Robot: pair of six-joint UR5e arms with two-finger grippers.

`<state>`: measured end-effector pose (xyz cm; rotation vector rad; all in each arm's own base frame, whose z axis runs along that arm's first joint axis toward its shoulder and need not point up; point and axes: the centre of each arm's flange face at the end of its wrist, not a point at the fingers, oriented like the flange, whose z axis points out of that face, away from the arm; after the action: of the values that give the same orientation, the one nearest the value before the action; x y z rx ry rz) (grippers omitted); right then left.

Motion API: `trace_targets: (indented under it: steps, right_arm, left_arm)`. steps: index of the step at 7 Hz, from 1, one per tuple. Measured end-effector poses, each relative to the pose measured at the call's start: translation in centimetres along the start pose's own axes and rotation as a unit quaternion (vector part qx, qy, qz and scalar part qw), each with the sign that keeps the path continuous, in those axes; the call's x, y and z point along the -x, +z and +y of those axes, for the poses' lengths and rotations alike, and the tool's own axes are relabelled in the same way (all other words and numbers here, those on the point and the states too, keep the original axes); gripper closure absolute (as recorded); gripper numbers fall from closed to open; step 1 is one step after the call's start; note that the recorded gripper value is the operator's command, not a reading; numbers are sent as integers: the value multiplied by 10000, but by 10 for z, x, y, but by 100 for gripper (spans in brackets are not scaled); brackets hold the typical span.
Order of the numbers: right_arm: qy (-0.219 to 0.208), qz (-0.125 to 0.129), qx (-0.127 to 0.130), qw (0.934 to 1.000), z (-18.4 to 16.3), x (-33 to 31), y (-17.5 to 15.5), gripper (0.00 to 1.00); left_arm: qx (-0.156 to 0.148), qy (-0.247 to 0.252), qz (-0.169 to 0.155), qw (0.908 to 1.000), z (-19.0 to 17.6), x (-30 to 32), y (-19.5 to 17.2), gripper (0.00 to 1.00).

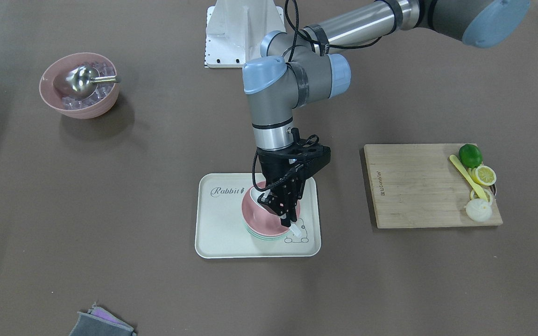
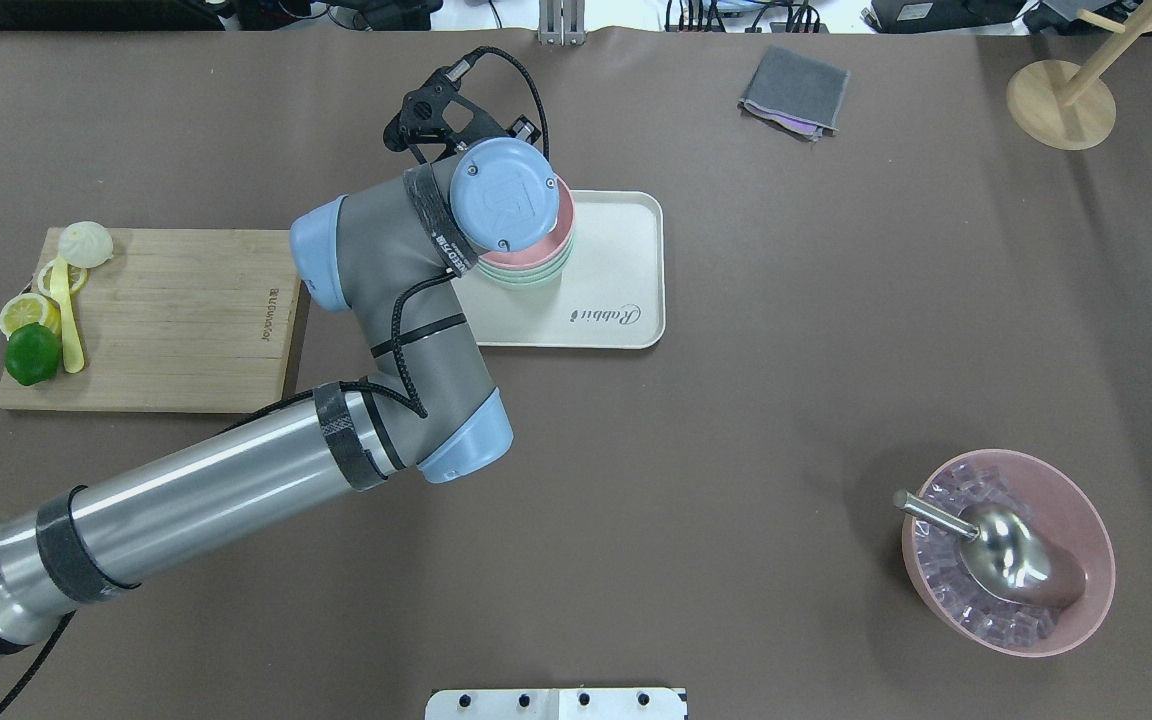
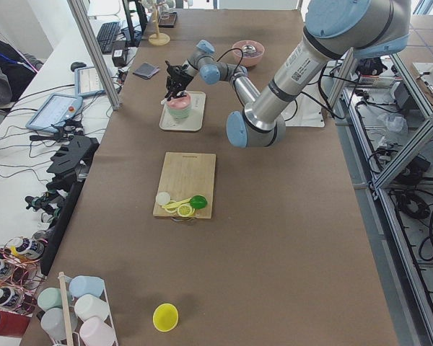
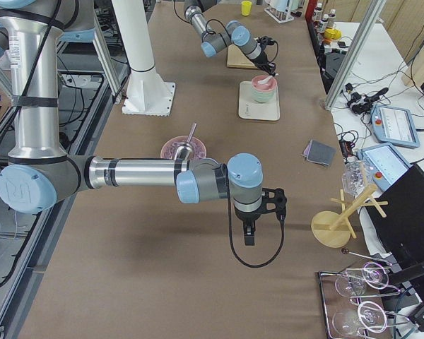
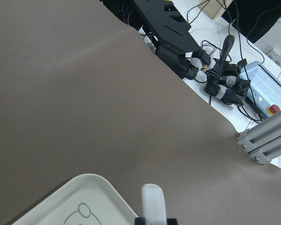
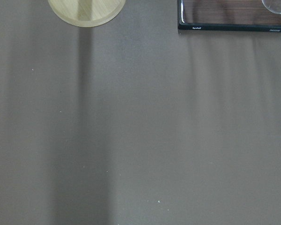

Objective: Stack pink bowl on green and place spoon
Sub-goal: 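Lower the white spoon into the pink bowl and release it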

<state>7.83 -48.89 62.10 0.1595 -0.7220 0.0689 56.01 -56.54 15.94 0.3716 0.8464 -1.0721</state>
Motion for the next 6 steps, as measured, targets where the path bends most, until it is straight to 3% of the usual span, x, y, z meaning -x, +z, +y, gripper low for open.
trace_targets:
  steps: [2, 5, 6]
  right_arm:
    - [-7, 4, -14, 10000, 0, 0, -1, 0]
    - [-13, 6, -25, 10000, -1, 0, -1, 0]
    - [-10, 6, -20, 10000, 0, 0, -1, 0]
  left_arm:
    - [19, 43, -12, 10000, 6, 4, 0, 100]
    - [75, 119, -12, 9999, 16, 8, -2, 86]
    - [83, 128, -10, 9999, 17, 8, -2, 67]
